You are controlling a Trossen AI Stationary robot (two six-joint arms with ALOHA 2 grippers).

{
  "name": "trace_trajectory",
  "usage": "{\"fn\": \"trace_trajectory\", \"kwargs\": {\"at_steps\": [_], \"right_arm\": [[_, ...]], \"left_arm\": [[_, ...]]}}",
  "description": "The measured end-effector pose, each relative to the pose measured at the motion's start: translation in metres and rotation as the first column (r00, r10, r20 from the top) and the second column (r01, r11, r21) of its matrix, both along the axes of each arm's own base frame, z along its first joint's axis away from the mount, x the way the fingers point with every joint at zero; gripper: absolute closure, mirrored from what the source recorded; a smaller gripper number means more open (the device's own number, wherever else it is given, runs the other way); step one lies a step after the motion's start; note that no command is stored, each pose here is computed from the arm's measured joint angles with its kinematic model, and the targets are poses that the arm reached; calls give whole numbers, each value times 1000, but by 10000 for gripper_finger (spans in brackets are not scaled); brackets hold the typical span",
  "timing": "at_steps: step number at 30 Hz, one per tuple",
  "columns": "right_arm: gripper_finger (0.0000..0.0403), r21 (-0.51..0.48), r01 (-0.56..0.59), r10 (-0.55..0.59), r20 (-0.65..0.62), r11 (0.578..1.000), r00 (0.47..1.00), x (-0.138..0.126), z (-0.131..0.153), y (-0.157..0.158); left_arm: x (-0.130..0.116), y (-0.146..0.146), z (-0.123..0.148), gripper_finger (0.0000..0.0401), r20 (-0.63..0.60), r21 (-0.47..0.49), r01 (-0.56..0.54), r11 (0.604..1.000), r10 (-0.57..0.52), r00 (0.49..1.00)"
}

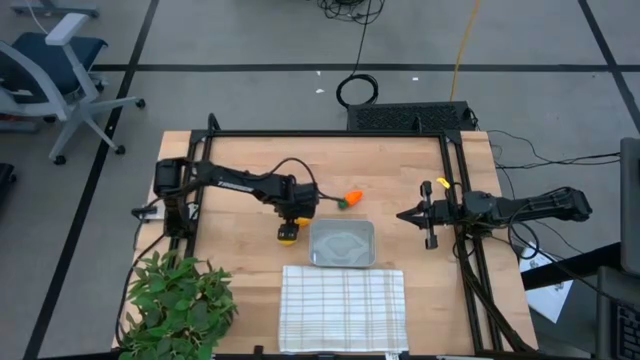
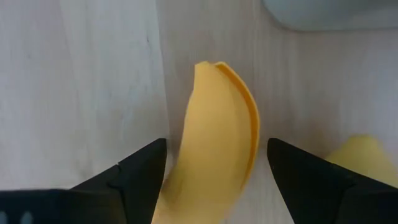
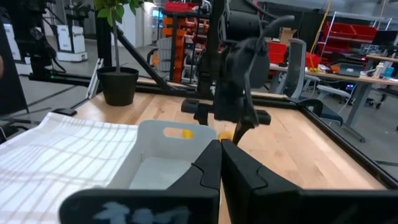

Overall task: Pick and placing Produce into tupperware
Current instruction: Put the yellow banana into the gray bin

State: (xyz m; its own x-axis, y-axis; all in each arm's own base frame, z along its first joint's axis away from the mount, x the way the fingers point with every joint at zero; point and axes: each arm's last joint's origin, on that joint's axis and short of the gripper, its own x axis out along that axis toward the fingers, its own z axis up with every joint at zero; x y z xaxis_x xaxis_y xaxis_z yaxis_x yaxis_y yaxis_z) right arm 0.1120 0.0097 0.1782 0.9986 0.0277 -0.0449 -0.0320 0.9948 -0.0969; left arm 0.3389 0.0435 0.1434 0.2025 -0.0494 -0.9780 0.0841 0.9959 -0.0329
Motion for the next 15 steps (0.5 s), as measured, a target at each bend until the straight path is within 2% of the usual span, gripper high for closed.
{"fn": "trace_trajectory", "kwargs": {"at_steps": [15], "right_arm": [[403,1,0,0,1,1000,1000,0,0,0]], "left_arm": [[2,0,-6,116,-15,4,19,1000,-18,1000]]}}
